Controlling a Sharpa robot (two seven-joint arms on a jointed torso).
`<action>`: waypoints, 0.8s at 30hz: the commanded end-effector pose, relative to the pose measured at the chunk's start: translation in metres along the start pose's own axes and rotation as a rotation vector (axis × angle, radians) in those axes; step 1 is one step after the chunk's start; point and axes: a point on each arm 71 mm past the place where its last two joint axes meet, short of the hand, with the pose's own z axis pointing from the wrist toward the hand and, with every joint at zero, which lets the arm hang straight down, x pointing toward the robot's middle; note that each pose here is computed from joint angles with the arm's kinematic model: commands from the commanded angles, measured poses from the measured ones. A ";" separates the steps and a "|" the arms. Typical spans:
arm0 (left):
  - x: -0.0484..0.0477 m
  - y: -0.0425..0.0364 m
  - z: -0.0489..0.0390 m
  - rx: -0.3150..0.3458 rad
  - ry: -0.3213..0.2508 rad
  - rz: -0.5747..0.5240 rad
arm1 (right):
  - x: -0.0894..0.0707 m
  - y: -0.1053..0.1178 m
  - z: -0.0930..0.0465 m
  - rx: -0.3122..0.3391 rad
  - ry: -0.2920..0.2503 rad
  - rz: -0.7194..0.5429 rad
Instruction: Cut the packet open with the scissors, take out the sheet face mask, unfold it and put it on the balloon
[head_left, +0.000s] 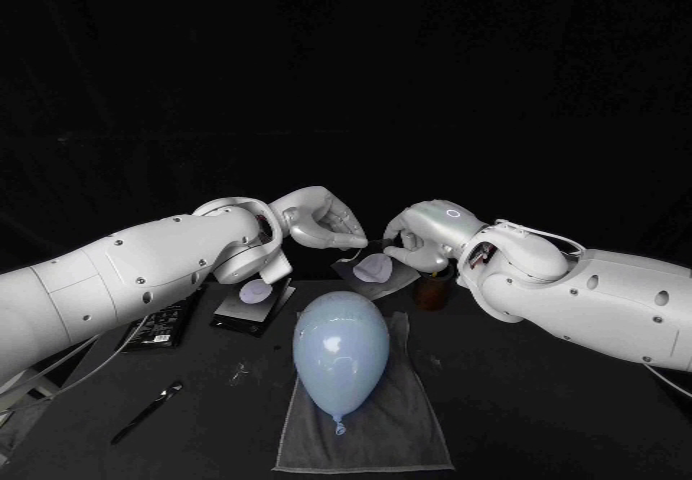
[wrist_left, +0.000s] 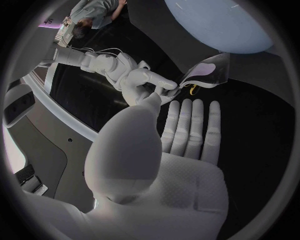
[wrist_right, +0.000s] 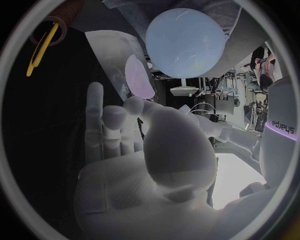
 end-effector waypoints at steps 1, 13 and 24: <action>0.0063 -0.0003 0.0015 -0.018 0.091 0.031 | -0.003 0.001 -0.001 0.003 -0.028 -0.031; 0.0071 0.0021 0.0019 -0.021 0.108 0.017 | -0.005 0.000 -0.004 0.001 -0.034 -0.029; 0.0056 0.0066 0.0015 -0.037 0.104 0.014 | -0.005 0.003 -0.006 -0.006 -0.038 -0.026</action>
